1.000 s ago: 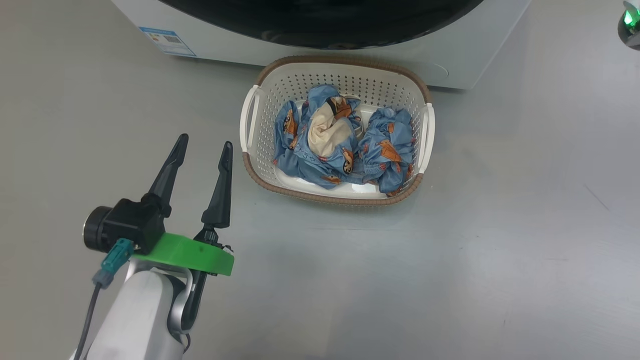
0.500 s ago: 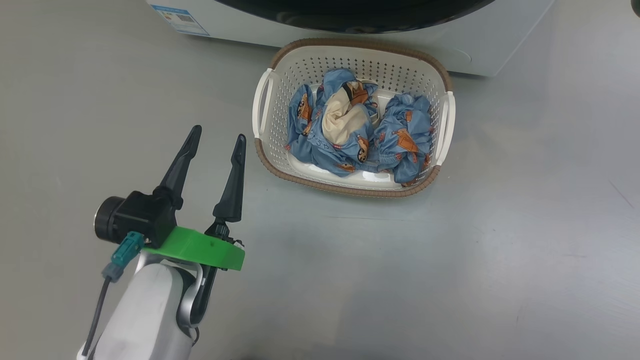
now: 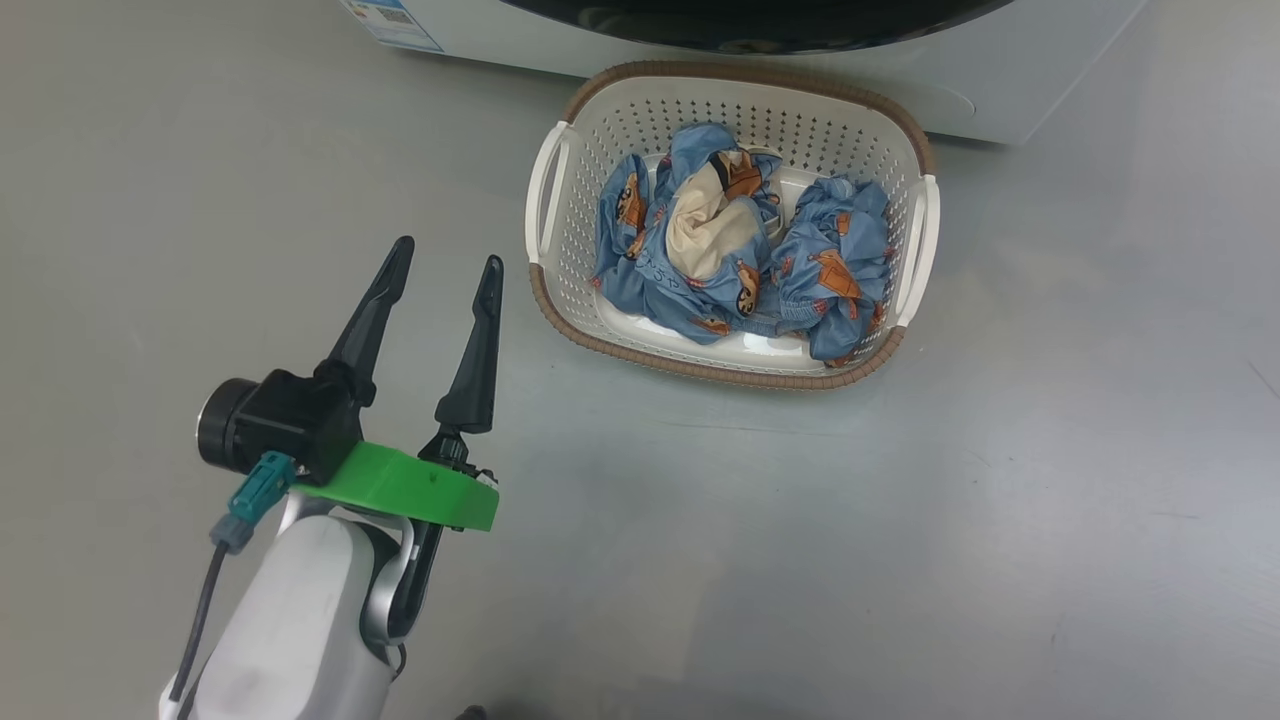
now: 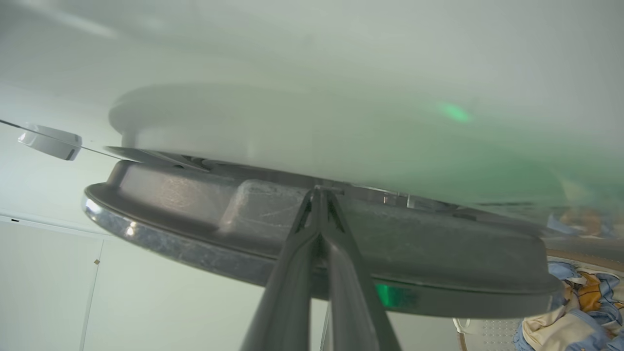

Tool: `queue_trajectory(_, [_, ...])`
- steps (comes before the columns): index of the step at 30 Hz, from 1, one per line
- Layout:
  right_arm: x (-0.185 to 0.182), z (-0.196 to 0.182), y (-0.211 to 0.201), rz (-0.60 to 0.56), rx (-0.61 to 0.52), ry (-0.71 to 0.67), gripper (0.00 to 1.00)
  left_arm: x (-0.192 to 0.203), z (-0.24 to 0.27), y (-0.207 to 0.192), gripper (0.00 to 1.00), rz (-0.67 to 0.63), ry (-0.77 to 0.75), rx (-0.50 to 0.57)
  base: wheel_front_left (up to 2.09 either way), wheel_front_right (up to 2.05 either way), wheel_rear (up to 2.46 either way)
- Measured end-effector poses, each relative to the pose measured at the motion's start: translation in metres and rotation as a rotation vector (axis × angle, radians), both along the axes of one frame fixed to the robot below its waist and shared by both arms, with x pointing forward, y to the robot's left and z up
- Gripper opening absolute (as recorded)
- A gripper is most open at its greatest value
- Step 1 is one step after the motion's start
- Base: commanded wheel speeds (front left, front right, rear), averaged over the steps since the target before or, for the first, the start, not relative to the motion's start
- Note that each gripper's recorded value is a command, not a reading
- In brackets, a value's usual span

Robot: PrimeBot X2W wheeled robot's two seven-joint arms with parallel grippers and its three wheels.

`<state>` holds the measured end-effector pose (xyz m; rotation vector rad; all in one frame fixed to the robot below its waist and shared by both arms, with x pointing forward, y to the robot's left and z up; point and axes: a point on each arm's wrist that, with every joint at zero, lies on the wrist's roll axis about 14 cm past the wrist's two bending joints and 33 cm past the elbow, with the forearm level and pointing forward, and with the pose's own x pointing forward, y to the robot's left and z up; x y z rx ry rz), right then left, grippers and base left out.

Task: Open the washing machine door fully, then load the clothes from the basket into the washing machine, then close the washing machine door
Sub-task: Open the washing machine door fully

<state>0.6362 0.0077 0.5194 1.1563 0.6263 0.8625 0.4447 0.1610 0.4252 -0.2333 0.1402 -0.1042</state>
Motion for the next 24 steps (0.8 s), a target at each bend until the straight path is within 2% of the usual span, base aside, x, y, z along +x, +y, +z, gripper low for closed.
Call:
queue_trajectory(14, [0.000, -0.006, 0.011, 0.032, -0.056, -0.013, 0.00, 0.001, 0.004, 0.000, 1.00, 0.002, -0.010, 0.003, 0.00, 0.00, 0.00])
queue_trajectory(24, [-0.016, -0.011, 0.028, 0.106, -0.096, -0.014, 0.00, 0.003, 0.010, 0.005, 1.00, 0.016, -0.024, 0.002, 0.00, 0.00, 0.00])
